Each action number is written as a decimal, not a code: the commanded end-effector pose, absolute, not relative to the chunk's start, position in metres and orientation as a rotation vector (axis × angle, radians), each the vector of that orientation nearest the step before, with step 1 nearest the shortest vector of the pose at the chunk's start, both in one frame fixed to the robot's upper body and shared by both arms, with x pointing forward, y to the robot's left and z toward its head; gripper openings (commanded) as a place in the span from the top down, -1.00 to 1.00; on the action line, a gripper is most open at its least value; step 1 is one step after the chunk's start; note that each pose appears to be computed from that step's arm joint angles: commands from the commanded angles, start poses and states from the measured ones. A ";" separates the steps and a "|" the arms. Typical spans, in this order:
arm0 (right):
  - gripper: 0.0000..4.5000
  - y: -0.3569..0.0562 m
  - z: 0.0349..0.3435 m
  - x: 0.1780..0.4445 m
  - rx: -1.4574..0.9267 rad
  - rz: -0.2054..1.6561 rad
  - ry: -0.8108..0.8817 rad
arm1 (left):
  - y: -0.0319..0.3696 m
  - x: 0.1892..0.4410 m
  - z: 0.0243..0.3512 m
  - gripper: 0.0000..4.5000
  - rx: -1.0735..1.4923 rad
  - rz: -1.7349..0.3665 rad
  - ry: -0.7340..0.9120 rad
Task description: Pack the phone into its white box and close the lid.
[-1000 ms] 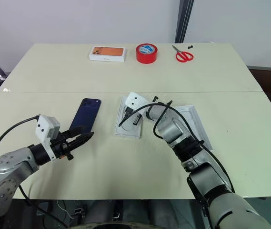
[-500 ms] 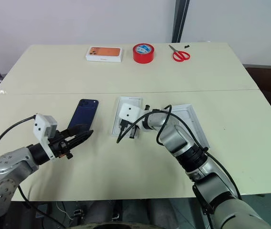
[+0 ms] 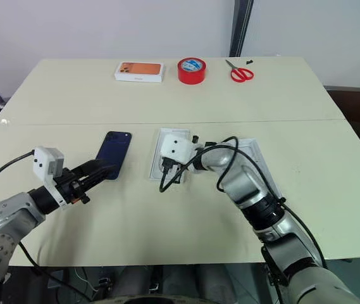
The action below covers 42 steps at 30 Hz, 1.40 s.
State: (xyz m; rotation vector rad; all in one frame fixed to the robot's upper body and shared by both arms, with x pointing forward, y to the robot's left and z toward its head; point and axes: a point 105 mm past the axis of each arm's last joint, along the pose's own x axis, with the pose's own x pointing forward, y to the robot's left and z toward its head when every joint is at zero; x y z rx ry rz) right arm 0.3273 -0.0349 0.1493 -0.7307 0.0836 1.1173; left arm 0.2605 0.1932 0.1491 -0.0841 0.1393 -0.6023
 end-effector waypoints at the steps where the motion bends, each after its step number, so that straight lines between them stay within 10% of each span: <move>1: 0.99 -0.052 0.152 0.318 -0.753 1.148 0.066 | 0.198 0.267 0.152 0.12 -0.101 -0.545 0.148; 15: 0.99 -0.068 0.148 0.324 -0.765 1.085 0.086 | 0.234 0.292 0.143 0.12 -0.097 -0.309 0.177; 22: 1.00 -0.046 0.155 0.327 -0.749 1.104 0.037 | 0.264 0.314 0.131 -0.97 -0.244 -0.095 0.272; 32: 1.00 0.007 0.159 0.341 -0.736 1.069 0.014 | 0.246 0.354 0.120 -0.97 -0.415 -0.134 0.455; 42: 1.00 0.020 0.149 0.342 -0.792 1.054 0.039 | 0.195 0.344 0.102 -0.97 -0.472 -0.360 0.643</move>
